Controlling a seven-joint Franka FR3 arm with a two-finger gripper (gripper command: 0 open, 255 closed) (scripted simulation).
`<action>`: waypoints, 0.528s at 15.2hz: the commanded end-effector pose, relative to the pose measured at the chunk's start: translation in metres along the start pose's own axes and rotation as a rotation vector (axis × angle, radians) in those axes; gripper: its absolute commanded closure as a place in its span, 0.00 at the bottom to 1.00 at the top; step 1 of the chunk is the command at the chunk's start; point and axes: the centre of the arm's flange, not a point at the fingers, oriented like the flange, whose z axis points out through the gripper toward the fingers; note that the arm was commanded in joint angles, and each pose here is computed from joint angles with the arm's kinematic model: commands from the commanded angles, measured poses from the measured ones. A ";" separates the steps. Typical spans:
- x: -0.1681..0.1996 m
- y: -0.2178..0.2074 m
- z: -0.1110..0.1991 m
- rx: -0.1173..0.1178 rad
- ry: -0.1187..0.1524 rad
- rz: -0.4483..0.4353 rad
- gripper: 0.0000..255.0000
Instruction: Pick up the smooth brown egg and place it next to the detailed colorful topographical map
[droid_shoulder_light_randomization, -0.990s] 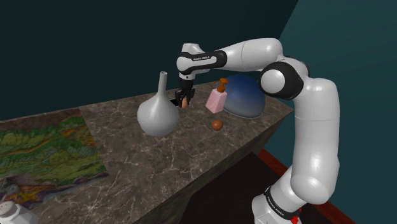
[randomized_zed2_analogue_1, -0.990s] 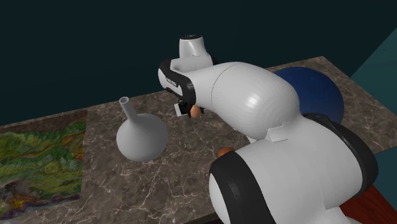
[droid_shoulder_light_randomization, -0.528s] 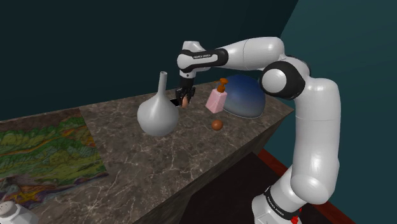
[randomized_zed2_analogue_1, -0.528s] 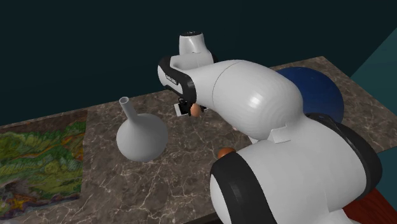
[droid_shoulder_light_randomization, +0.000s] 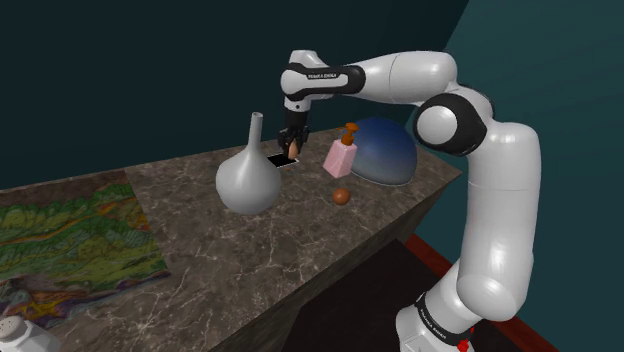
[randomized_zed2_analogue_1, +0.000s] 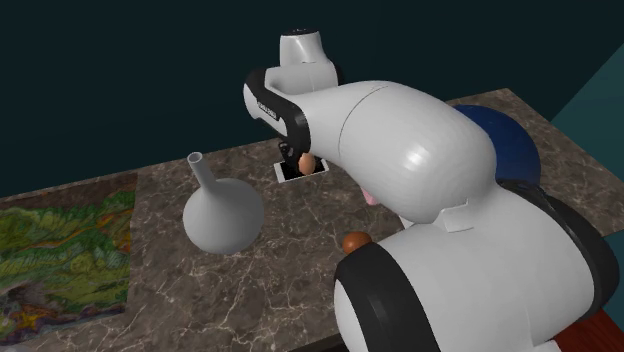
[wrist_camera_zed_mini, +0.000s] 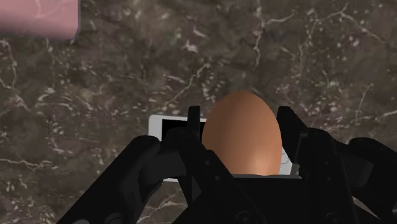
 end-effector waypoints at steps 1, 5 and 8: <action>-0.002 -0.001 -0.012 0.000 0.000 0.000 1.00; -0.005 -0.001 -0.032 0.000 0.000 0.000 1.00; -0.008 -0.002 -0.048 0.000 0.000 0.000 1.00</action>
